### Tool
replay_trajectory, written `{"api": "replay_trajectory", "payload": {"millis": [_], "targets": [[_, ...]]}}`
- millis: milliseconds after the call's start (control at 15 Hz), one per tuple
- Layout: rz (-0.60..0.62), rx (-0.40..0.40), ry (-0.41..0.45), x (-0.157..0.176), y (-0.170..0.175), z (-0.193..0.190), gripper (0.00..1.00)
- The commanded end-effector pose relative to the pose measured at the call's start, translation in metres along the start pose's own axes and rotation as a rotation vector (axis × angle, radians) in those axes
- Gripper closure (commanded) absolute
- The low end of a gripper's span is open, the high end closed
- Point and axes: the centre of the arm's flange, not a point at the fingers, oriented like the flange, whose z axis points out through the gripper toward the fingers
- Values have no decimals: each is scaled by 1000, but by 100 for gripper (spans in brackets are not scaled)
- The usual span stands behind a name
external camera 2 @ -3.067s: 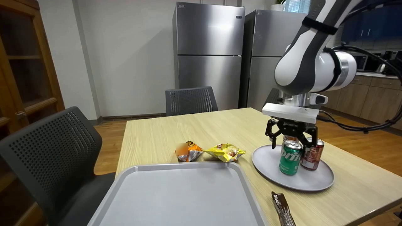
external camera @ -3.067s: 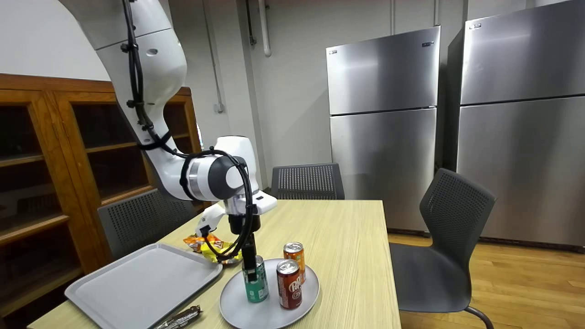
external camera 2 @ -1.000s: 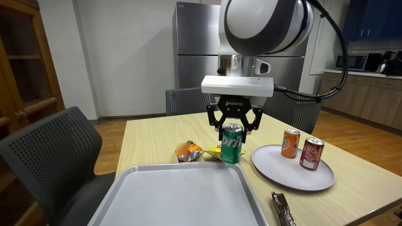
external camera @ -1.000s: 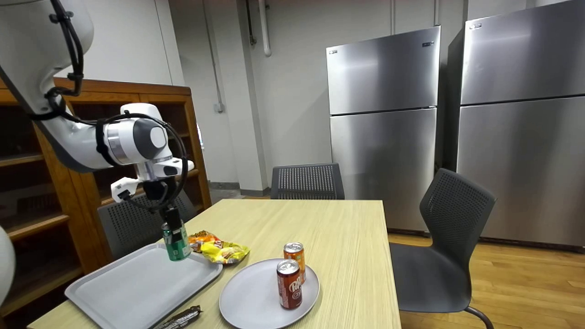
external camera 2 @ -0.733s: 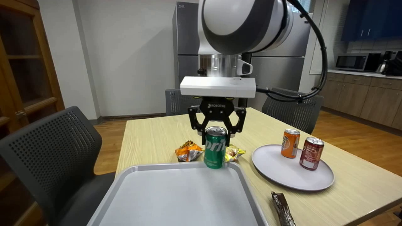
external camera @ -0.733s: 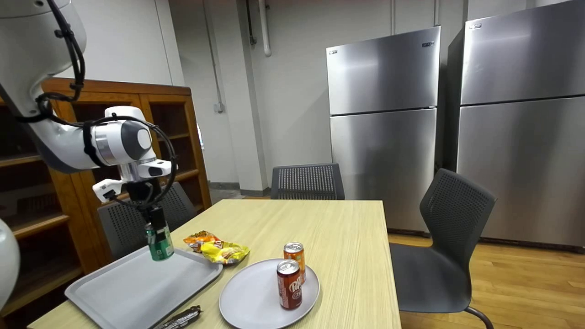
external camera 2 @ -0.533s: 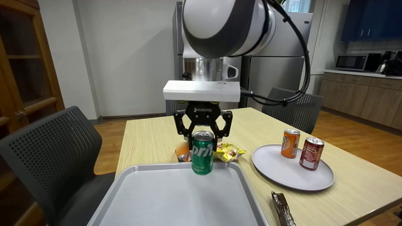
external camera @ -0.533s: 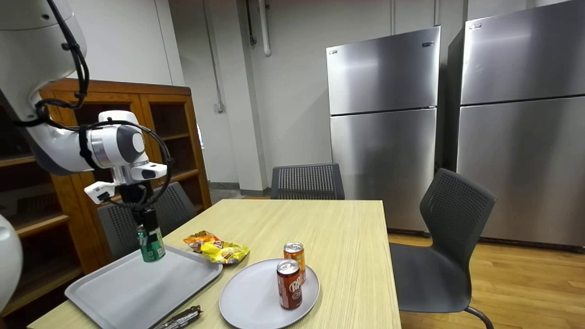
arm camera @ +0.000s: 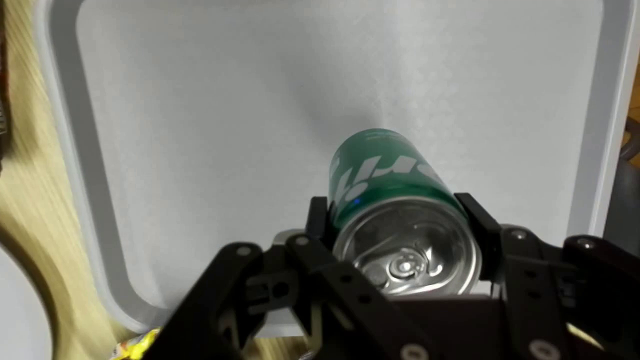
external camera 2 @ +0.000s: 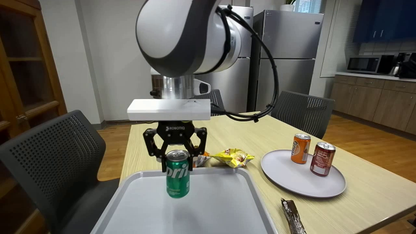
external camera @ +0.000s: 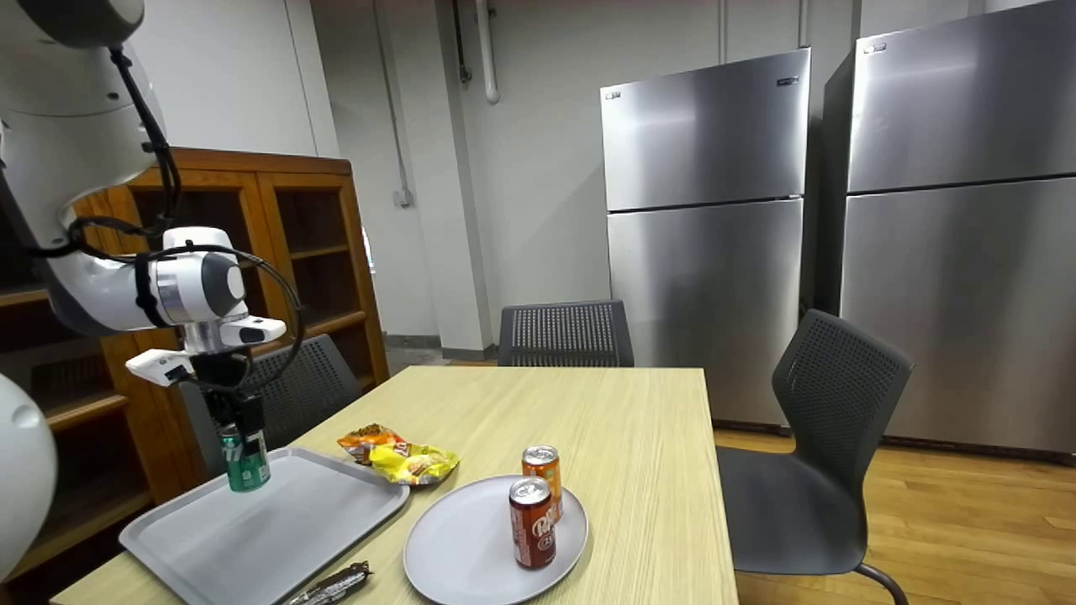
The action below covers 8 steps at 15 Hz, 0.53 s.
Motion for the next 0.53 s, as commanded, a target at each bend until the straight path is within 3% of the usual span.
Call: {"api": "replay_trajectory", "payload": {"millis": [0, 467], "targets": [[-66, -9, -25, 8, -40, 1, 62], [-103, -11, 1, -5, -82, 23, 62]]}}
